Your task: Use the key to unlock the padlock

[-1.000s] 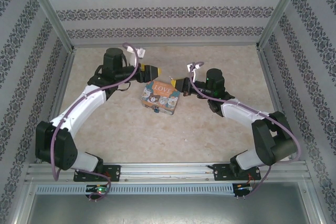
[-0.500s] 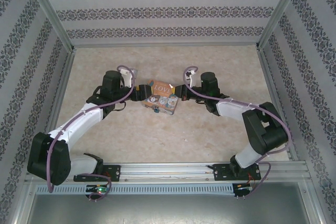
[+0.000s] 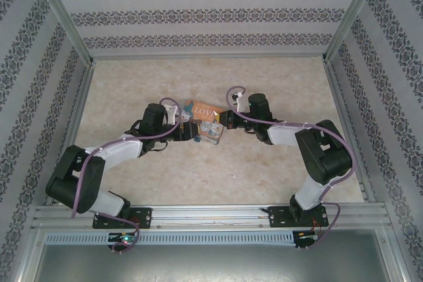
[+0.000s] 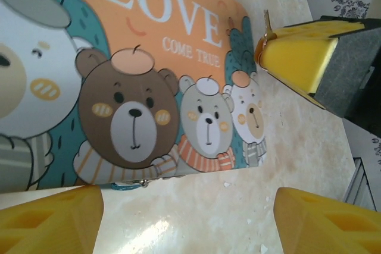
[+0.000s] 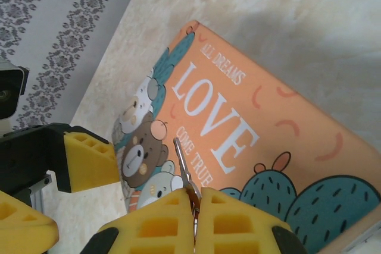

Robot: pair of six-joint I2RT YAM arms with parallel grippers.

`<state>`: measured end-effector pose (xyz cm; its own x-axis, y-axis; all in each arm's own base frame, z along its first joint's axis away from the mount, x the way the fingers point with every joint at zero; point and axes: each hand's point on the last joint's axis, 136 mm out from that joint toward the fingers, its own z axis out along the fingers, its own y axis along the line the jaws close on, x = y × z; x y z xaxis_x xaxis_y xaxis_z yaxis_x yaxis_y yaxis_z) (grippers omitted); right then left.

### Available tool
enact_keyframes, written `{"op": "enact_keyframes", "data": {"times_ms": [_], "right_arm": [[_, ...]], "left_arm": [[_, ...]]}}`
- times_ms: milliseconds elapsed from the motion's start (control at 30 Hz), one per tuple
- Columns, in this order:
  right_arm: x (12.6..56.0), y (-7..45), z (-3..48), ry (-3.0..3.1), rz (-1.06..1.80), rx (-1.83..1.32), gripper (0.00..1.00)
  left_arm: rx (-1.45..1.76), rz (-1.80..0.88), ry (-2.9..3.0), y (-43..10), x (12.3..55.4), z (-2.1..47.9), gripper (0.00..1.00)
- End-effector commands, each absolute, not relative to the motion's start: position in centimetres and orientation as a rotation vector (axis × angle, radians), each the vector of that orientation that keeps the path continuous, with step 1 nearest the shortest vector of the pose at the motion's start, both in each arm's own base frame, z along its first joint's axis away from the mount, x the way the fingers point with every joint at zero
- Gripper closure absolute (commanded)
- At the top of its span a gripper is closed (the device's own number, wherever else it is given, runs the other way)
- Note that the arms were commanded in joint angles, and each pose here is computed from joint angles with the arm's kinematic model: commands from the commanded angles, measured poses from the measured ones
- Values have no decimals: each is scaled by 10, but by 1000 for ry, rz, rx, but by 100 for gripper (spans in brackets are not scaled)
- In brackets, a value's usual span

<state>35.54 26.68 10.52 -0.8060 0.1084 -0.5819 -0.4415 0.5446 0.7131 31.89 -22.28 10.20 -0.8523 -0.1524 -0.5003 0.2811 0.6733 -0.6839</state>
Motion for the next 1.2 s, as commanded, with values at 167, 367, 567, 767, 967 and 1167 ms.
{"op": "enact_keyframes", "data": {"times_ms": [167,367,567,767,967,1167], "right_arm": [[371,271,102,2193,1201,-230,100],[378,267,93,2219,1178,-196,100],[380,265,88,2239,1165,-181,100],[379,265,86,2247,1159,-187,100],[379,265,83,2261,1151,-193,100],[377,263,79,2281,1124,-203,100]], "left_arm": [[133,-1115,2303,-237,343,103,25],[127,-1101,2291,-238,364,100,25],[140,-1009,2328,-227,365,91,26],[138,-1000,2320,-222,349,85,26],[99,-1032,2296,-224,347,78,28],[107,-1051,2323,-229,350,67,34]]}}
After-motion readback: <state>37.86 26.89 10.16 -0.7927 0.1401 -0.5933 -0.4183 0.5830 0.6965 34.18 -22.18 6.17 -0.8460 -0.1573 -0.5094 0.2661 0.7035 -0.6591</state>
